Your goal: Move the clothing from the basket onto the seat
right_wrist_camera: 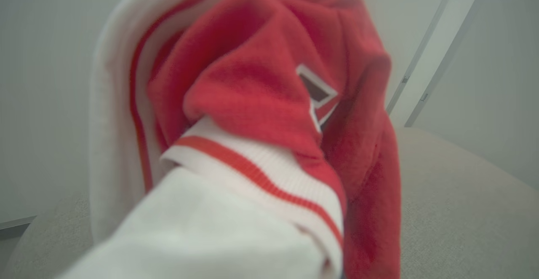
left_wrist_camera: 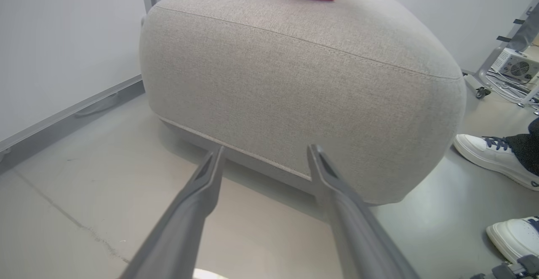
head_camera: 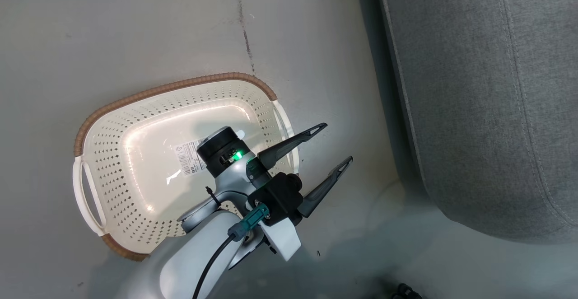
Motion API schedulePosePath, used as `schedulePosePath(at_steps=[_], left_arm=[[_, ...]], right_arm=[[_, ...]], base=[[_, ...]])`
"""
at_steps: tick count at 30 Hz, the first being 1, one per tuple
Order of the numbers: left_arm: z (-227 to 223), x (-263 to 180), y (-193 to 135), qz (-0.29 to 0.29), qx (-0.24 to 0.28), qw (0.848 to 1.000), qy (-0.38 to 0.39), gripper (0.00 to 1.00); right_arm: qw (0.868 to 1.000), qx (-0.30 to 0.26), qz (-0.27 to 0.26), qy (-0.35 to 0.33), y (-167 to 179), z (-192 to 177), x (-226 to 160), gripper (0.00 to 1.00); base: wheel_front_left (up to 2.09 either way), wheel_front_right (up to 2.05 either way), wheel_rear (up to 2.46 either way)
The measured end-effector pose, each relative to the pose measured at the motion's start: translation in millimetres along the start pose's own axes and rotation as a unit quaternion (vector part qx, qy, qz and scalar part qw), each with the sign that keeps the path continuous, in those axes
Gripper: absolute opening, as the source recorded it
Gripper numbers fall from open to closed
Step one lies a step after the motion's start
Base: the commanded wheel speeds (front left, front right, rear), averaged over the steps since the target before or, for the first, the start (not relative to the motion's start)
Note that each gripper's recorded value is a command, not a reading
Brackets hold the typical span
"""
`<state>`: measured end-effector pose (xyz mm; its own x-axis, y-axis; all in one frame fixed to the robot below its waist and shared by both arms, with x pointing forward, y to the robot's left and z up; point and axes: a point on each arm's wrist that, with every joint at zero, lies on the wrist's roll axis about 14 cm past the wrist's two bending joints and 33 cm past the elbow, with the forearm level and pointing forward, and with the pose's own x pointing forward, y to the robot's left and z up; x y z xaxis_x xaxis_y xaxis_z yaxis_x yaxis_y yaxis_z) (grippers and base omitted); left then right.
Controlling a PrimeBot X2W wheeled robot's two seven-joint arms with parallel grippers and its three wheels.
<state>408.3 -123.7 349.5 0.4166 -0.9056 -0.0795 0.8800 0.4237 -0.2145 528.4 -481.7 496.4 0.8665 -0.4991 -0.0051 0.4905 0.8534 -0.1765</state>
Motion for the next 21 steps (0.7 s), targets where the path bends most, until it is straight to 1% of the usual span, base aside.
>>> schedulePosePath(at_steps=[1, 6, 10, 12, 17, 21], left_arm=[[-2.5, -0.6, 1.6, 0.001, 0.0, 1.0, 0.002, 1.0], [-11.5, -3.8, 12.4, 0.014, 0.0, 1.0, 0.01, 1.0], [-17.5, -5.0, 15.8, 0.019, -0.006, 1.0, 0.013, 1.0], [-20.4, -5.8, 16.4, 0.02, -0.008, 1.0, 0.015, 1.0], [-24.1, -7.6, 19.2, 0.025, -0.011, 0.999, 0.018, 1.0], [-23.5, -8.2, 20.7, 0.028, -0.01, 0.999, 0.018, 1.0]], right_arm=[[1.0, -0.008, 0.001, 0.013, 0.6, -8.8, 0.6, 0.0], [0.998, -0.003, -0.014, 0.069, -1.1, -45.8, 1.8, 0.0], [0.993, -0.024, -0.004, 0.112, 6.8, -72.6, 0.4, 0.0], [0.991, -0.023, -0.006, 0.131, 7.9, -85.7, -2.0, 0.0], [0.984, -0.034, 0.001, 0.172, 14.7, -112.0, -10.1, 0.0], [0.98, -0.043, 0.011, 0.195, 20.1, -122.8, -15.8, 0.0]], base=[[0.0, 0.0, 0.0], [0.0, 0.0, 0.0], [0.0, 0.0, 0.0], [0.0, 0.0, 0.0], [0.0, 0.0, 0.0], [0.0, 0.0, 0.0]])
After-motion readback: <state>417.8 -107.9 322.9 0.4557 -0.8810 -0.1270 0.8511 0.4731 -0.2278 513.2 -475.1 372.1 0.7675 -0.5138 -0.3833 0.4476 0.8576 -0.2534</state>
